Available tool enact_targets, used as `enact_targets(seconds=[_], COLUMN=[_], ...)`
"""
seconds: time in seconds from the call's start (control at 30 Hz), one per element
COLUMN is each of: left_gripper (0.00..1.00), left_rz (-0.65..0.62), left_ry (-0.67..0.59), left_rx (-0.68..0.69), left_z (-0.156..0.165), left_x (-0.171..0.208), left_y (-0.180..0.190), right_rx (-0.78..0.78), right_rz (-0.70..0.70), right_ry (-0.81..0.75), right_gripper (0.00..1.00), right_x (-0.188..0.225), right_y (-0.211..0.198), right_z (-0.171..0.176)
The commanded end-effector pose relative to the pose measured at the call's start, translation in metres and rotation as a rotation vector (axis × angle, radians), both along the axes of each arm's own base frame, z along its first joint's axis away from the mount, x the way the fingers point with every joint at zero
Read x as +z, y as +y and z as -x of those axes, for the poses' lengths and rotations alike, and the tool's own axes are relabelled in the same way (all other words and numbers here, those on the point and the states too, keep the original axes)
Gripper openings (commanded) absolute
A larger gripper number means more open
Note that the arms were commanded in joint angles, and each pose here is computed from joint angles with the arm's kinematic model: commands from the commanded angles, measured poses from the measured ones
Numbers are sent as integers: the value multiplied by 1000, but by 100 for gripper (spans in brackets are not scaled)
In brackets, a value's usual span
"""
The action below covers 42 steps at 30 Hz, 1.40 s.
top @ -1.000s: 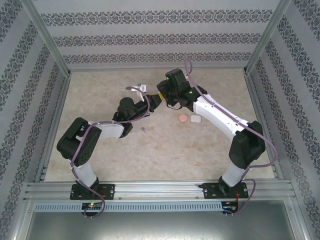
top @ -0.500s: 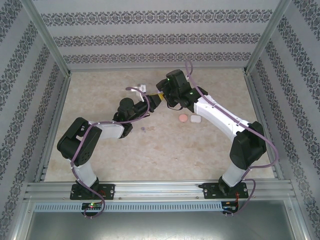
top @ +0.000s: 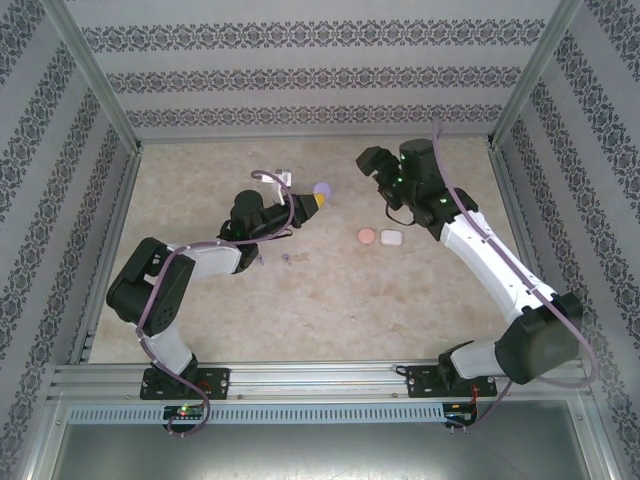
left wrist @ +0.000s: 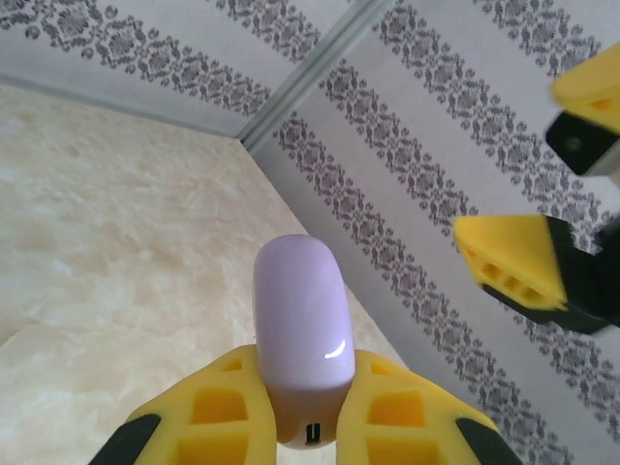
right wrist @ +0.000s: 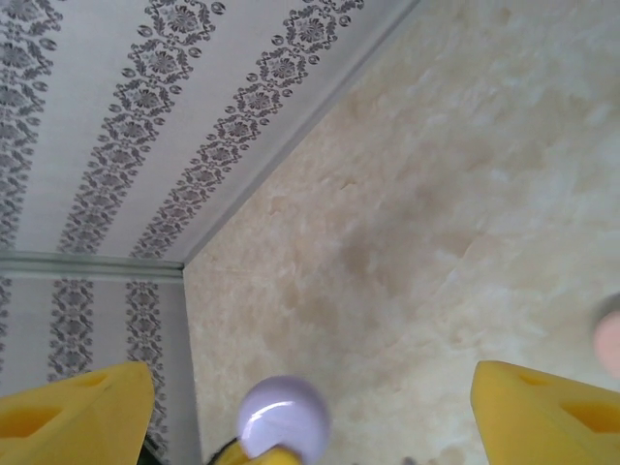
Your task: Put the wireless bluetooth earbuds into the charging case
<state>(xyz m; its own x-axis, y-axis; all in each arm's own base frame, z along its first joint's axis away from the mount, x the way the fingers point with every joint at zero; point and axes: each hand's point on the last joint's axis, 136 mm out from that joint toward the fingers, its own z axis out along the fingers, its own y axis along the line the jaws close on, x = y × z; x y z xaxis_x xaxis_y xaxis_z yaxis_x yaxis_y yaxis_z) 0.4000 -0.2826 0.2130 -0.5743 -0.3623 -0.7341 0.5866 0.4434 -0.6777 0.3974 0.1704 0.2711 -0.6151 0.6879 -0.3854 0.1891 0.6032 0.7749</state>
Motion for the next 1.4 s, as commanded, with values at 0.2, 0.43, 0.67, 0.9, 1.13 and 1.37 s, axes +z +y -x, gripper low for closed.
enact_targets(seconds=[0.2, 0.43, 0.67, 0.9, 1.13, 1.37], left_gripper=[0, 0, 0, 0, 0, 0], left_rz=[-107, -107, -102, -94, -82, -79], left_ry=[-37, -33, -35, -50, -78, -89], left_rx=[-216, -309, -327, -329, -341, -339], left_z=[28, 35, 35, 36, 42, 42], left_x=[17, 25, 30, 37, 49, 52], left_y=[2, -4, -6, -6, -6, -5], right_rx=[507, 664, 709, 676, 547, 553], right_rz=[91, 47, 45, 71, 80, 35], right_ry=[-273, -356, -342, -288, -179, -181], right_gripper=[84, 82, 79, 76, 68, 67], right_x=[-26, -30, -39, -59, -100, -88], right_y=[43, 69, 84, 80, 49, 46], right_z=[25, 36, 34, 23, 4, 12])
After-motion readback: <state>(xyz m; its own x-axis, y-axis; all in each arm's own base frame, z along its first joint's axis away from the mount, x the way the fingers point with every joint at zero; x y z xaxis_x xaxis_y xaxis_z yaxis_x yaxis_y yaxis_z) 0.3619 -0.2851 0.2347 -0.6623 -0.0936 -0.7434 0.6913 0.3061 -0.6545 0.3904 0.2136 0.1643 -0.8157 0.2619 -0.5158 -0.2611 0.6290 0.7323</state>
